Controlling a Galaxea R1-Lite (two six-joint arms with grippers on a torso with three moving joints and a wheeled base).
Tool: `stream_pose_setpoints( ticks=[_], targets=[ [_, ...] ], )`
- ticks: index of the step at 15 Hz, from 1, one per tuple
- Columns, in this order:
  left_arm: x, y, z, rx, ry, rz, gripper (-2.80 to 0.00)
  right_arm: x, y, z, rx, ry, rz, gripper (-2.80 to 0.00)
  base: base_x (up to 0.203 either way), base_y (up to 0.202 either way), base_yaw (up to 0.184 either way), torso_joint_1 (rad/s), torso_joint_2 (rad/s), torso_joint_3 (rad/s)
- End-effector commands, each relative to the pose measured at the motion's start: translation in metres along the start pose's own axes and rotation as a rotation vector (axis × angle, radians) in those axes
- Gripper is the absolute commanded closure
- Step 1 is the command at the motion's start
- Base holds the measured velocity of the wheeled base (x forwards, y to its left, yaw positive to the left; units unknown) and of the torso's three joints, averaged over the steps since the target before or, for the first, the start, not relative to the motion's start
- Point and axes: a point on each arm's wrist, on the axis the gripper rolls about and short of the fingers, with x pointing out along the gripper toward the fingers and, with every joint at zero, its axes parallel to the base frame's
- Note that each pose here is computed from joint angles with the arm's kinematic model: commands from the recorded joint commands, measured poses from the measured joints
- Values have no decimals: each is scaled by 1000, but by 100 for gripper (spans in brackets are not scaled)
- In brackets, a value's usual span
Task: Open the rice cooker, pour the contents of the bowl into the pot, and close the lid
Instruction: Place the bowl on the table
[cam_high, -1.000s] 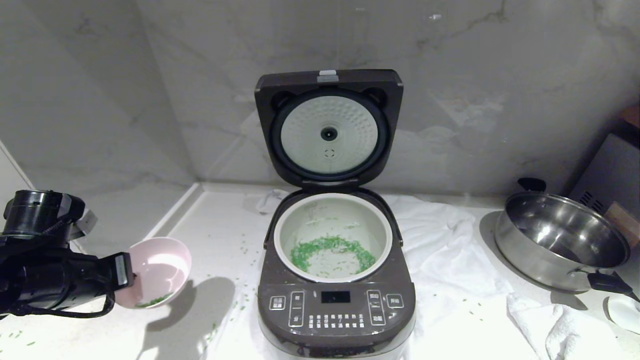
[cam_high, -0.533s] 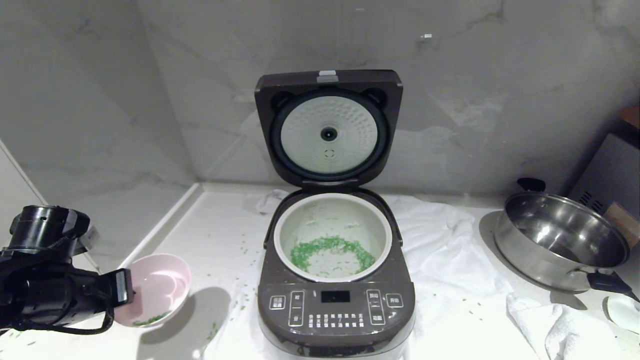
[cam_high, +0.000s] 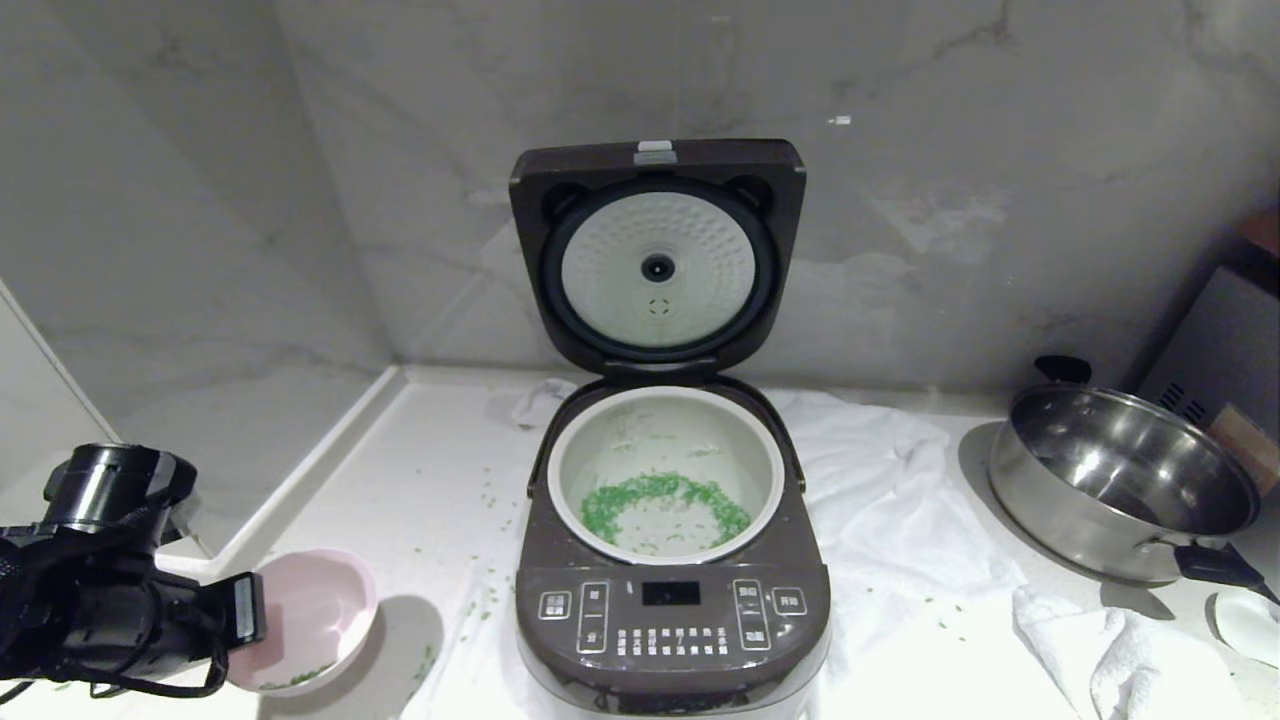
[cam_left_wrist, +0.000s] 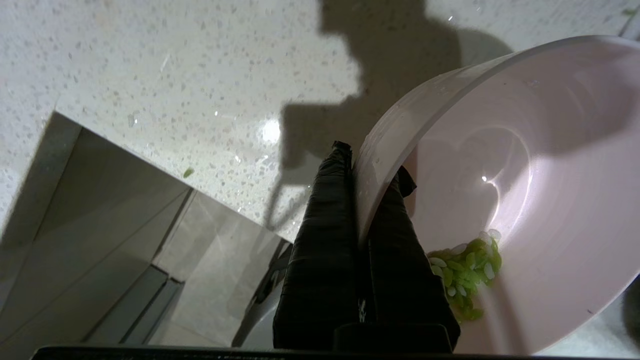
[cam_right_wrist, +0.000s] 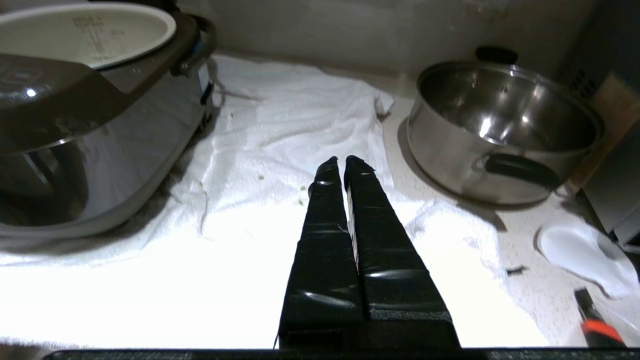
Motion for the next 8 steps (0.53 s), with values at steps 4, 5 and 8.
stream_pose_setpoints(
  ticks=[4, 5, 8],
  targets=[
    [17, 13, -20, -22, 122, 58, 0, 1, 0, -5, 14, 14, 0, 0, 0, 0, 0, 0, 0, 0],
    [22, 16, -24, -24, 160, 77, 0, 1, 0, -5, 12, 15, 0, 0, 0, 0, 0, 0, 0, 0],
    [47, 36, -28, -81, 253, 212, 0, 1, 0, -5, 12, 13, -1, 0, 0, 0, 0, 0, 0, 0]
  ],
)
